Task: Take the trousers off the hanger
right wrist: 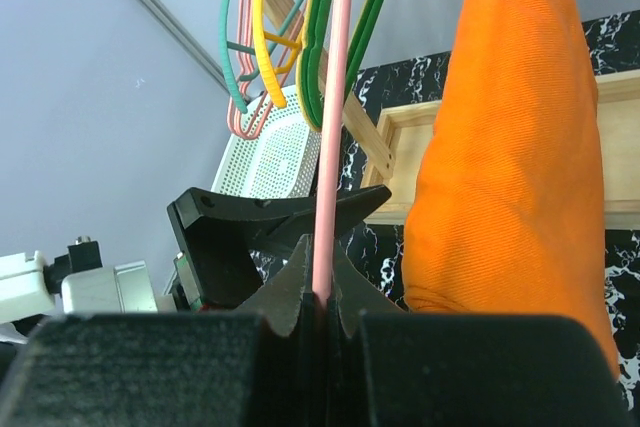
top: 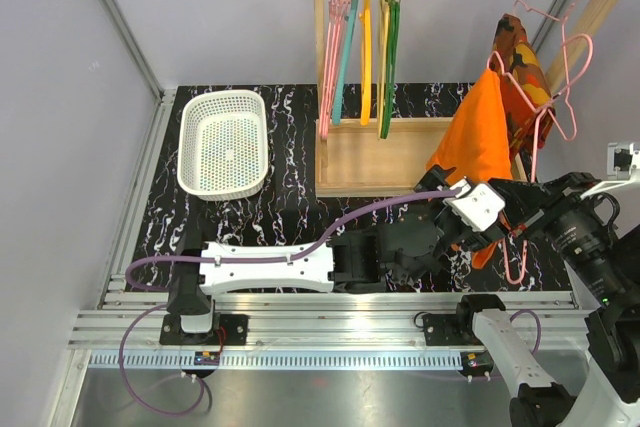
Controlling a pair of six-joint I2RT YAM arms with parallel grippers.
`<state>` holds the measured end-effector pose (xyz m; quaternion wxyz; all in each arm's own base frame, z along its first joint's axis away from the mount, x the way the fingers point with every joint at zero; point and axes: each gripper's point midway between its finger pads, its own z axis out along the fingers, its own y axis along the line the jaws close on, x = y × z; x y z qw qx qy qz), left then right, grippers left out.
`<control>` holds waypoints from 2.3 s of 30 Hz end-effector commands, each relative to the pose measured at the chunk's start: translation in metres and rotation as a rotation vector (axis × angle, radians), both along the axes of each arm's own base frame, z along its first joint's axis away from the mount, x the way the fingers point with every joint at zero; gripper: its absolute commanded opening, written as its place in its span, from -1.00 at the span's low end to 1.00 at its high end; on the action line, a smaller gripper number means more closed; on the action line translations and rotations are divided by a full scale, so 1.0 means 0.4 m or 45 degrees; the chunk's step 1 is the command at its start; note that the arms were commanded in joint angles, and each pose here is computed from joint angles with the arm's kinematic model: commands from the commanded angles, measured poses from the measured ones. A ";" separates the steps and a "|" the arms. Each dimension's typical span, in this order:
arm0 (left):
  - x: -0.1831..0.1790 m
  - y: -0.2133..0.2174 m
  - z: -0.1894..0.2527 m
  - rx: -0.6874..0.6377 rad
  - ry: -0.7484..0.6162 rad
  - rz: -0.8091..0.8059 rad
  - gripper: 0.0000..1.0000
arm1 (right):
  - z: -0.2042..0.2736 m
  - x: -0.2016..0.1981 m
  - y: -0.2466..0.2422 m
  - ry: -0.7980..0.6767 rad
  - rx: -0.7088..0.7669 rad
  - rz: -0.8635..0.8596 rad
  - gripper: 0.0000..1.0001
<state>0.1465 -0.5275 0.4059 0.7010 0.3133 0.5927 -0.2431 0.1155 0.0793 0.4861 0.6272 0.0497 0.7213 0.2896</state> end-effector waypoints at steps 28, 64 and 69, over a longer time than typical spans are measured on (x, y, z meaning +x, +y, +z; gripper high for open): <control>0.014 0.167 0.171 -0.221 -0.046 0.051 0.00 | 0.016 0.103 -0.058 -0.158 -0.176 -0.145 -1.00; -0.021 0.061 0.131 -0.280 -0.172 -0.129 0.59 | 0.216 -0.094 0.054 -0.414 -0.031 0.191 -1.00; -0.008 0.065 0.129 -0.259 -0.183 -0.087 0.40 | 0.214 -0.094 0.052 -0.418 -0.039 0.182 -1.00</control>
